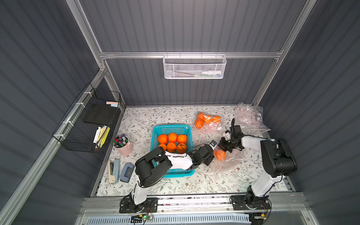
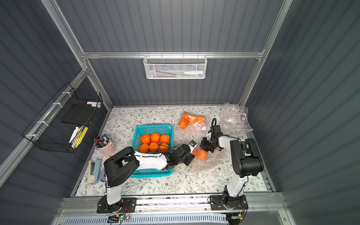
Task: Open the zip-top bag and take out the orange
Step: Pick up the orange from the zipper food storage bag.
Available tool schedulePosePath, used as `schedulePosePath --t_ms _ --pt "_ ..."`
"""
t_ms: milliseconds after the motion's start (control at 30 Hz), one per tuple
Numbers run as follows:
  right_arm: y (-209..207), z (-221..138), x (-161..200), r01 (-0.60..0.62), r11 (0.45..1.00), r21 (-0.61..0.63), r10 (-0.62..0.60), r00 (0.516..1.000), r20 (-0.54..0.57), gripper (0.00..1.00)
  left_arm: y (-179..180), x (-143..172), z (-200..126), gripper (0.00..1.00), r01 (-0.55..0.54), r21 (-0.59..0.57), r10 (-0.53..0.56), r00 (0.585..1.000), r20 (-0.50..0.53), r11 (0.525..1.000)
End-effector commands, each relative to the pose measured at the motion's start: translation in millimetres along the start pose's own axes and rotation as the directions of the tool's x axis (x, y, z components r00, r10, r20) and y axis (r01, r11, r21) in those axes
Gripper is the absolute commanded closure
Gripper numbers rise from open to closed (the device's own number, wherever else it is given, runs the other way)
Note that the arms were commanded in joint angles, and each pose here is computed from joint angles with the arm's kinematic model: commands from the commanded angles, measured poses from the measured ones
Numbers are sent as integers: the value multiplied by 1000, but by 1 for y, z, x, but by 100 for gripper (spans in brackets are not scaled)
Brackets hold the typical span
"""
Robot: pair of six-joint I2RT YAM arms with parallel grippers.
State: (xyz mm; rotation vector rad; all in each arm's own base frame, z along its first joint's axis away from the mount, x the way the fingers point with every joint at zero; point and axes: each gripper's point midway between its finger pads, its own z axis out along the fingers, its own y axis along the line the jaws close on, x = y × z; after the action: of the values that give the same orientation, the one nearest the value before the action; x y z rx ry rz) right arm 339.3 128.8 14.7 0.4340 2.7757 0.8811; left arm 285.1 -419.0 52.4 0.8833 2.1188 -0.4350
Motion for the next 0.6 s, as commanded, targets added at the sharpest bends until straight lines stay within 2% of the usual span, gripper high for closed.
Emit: schedulePosePath --t_ms 0,100,200,333,433,567 --pt "-9 2 14 0 999 44 2 999 -36 93 -10 -2 -19 62 16 73 -15 1000 -9 997" --pt "-9 2 14 1 999 48 0 999 -34 93 -20 5 -36 63 31 145 -21 997 -68 989" --pt "-10 2 13 0 999 52 1 999 -32 93 -36 18 -51 61 33 248 11 984 -178 968" --pt "-10 3 13 -2 999 53 4 999 -33 93 -48 32 -73 58 48 333 45 963 -266 942" --pt "-11 2 13 0 998 56 2 1000 -30 93 -55 33 -90 57 67 402 59 955 -292 913" --pt "-12 3 14 -3 998 59 5 999 -32 93 -60 22 -109 55 100 507 43 964 -263 856"
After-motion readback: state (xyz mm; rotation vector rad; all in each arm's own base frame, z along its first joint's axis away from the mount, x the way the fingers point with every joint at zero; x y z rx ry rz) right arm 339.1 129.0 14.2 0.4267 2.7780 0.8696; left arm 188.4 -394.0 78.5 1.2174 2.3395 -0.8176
